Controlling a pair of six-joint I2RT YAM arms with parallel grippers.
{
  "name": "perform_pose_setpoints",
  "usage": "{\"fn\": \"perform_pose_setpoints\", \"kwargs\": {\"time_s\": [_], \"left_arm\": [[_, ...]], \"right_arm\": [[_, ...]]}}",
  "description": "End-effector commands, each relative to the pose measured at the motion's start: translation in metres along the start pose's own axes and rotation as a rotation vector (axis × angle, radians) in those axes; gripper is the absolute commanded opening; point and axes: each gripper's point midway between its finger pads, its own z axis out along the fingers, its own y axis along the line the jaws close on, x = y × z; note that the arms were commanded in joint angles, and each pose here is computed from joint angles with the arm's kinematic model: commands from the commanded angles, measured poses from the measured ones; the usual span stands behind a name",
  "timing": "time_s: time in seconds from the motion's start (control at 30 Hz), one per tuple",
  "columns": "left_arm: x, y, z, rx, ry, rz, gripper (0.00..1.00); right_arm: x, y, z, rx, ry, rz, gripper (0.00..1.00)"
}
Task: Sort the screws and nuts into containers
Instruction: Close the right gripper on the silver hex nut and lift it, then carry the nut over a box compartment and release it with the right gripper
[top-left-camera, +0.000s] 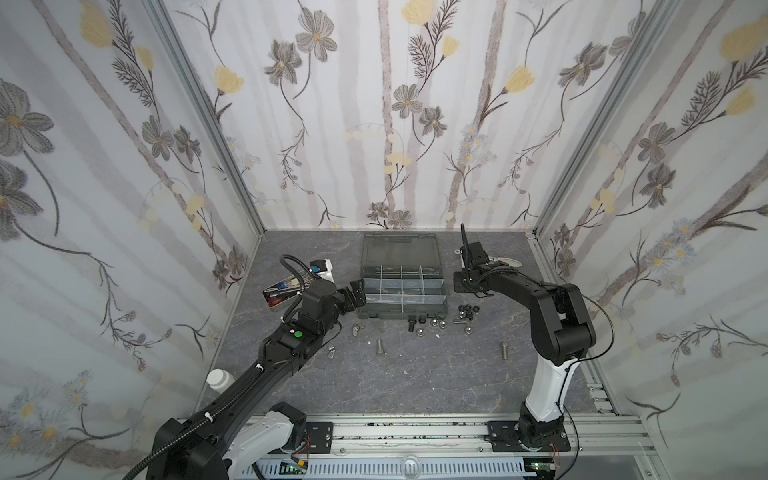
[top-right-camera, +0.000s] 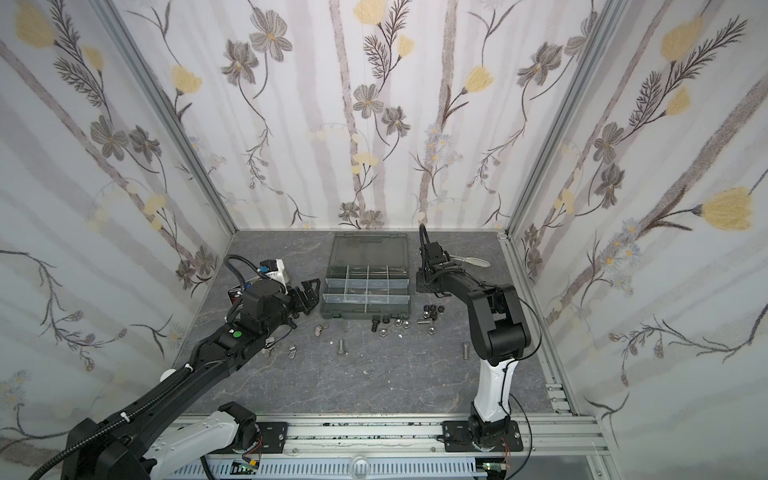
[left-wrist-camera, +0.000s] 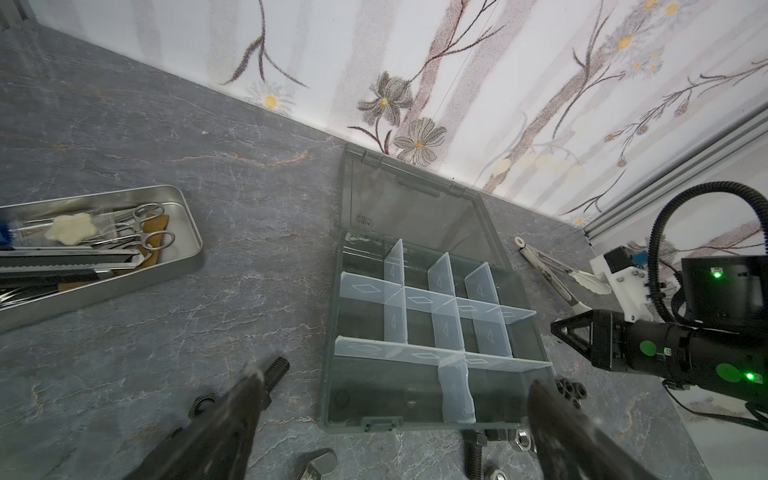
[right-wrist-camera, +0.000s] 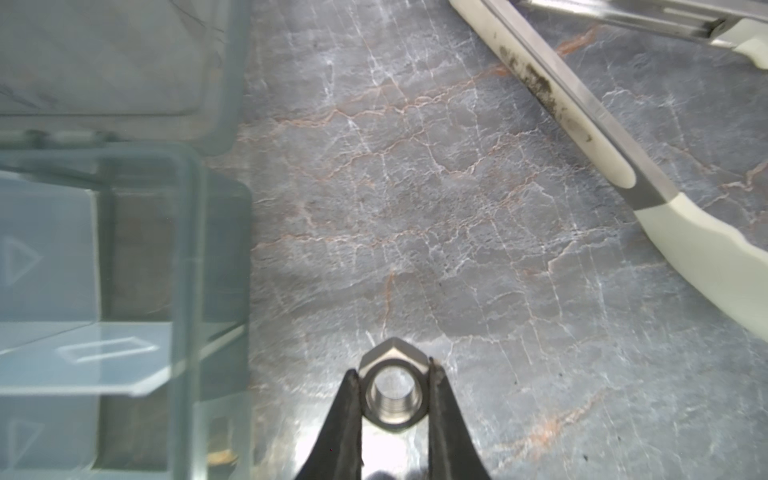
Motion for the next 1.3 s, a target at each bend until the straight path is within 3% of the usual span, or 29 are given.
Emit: {"fn": "perform_pose_setpoints", "kwargs": {"time_s": [0.0, 0.37, 0.57, 0.9, 1.27], "left_arm": [[0.001, 0.001, -0.007, 0.000, 0.007, -0.007, 1.00], [0.006, 0.009, -0.034, 0.012, -0.003, -0.034, 1.00], [0.015, 0.018, -0.041, -0.001, 0.007, -0.033, 1.00], [0.024, 0.032, -0.041, -0.053, 0.012, -0.045, 1.00], [0.058, 0.046, -0.016, -0.098, 0.100, -0.020, 1.00]], "right_arm": [[-0.002, 0.002, -0.018, 0.008, -0.018, -0.009, 0.10], [0.003, 0.048, -0.068, -0.096, -0.091, -0.061, 0.09], [0.009, 0.082, -0.078, -0.148, -0.083, -0.100, 0.09], [0.004, 0.102, -0.058, -0.197, -0.045, -0.100, 0.10], [-0.001, 0.104, -0.018, -0.156, -0.006, -0.139, 0.11]]}}
